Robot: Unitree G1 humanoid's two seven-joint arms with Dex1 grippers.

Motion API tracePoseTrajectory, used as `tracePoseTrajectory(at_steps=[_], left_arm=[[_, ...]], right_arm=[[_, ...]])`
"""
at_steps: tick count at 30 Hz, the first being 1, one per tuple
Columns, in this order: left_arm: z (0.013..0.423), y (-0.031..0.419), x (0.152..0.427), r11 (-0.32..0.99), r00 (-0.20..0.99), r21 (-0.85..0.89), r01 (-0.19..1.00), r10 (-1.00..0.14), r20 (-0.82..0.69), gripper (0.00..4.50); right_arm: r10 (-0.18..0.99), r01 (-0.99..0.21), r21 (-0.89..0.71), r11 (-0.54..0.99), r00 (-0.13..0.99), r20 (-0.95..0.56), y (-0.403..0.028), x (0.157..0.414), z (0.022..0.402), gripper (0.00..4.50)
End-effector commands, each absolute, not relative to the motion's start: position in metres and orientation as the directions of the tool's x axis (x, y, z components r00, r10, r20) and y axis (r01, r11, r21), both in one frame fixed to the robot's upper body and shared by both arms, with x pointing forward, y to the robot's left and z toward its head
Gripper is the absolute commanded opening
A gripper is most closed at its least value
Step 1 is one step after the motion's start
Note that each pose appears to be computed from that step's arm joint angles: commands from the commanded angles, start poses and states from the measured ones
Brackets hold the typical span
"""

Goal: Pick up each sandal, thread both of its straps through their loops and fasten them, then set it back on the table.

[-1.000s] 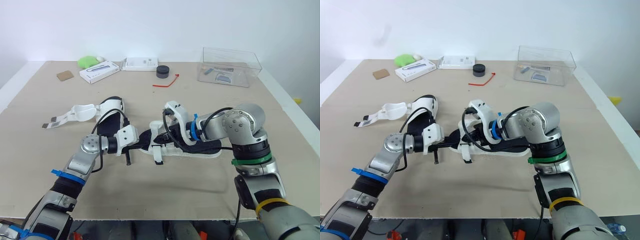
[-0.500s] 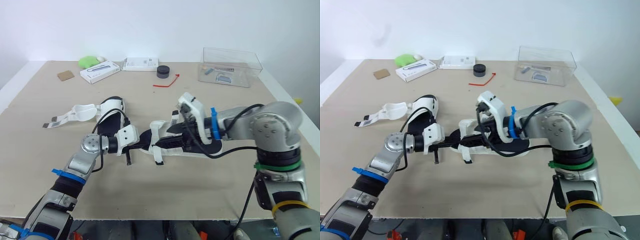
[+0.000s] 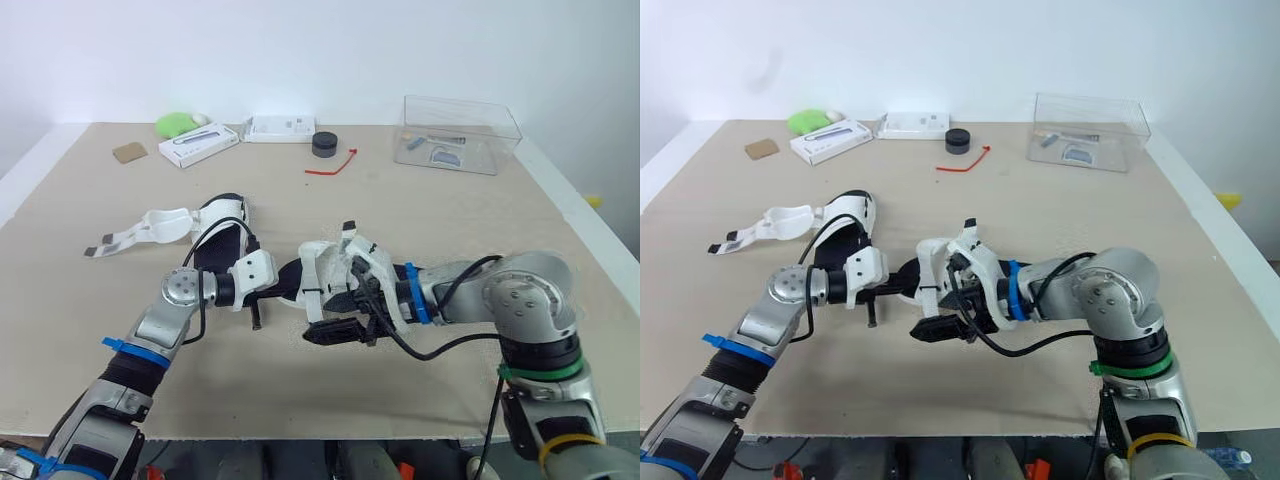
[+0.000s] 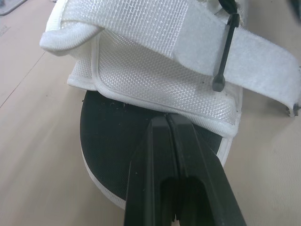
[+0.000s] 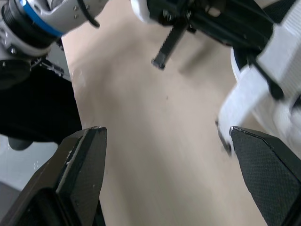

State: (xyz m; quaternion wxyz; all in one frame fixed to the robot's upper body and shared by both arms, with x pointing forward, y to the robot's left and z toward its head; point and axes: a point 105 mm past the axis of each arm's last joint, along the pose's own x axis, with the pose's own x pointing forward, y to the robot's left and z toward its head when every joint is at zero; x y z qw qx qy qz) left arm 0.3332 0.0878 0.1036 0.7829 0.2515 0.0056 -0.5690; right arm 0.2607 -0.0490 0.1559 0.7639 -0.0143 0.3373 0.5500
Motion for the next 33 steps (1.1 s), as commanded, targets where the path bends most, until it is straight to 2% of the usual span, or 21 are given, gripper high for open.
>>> tracePoseTrajectory(at_steps=[1,8,20,24,32,33], left_arm=[[0.072,0.095,0.327,0.208,0.332,0.319,0.925,-0.849,-0.410,0.00],[0.072,0.095,0.327,0.211,0.335,0.319,0.924,-0.849,-0.409,0.00],[0.070,0.096,0.327,0.221,0.342,0.315,0.923,-0.846,-0.409,0.00],[0.071,0.096,0.328,0.220,0.342,0.317,0.923,-0.846,-0.410,0.00],[0.070,0.096,0.329,0.218,0.341,0.318,0.923,-0.845,-0.412,0.00],[0.071,0.096,0.329,0.218,0.341,0.317,0.923,-0.845,-0.412,0.00]], right_arm=[[0.821,-0.842,0.316,0.438,0.231,-0.522,-0.045,0.269,0.155,4.48],[0.792,-0.822,0.305,0.482,0.259,-0.553,-0.039,0.275,0.147,4.48],[0.755,-0.820,0.289,0.494,0.240,-0.610,-0.059,0.272,0.145,4.48],[0.743,-0.806,0.280,0.522,0.268,-0.614,-0.058,0.276,0.142,4.48],[0.781,-0.805,0.315,0.503,0.266,-0.565,-0.042,0.281,0.150,4.48],[0.778,-0.801,0.316,0.509,0.271,-0.567,-0.041,0.283,0.149,3.98]])
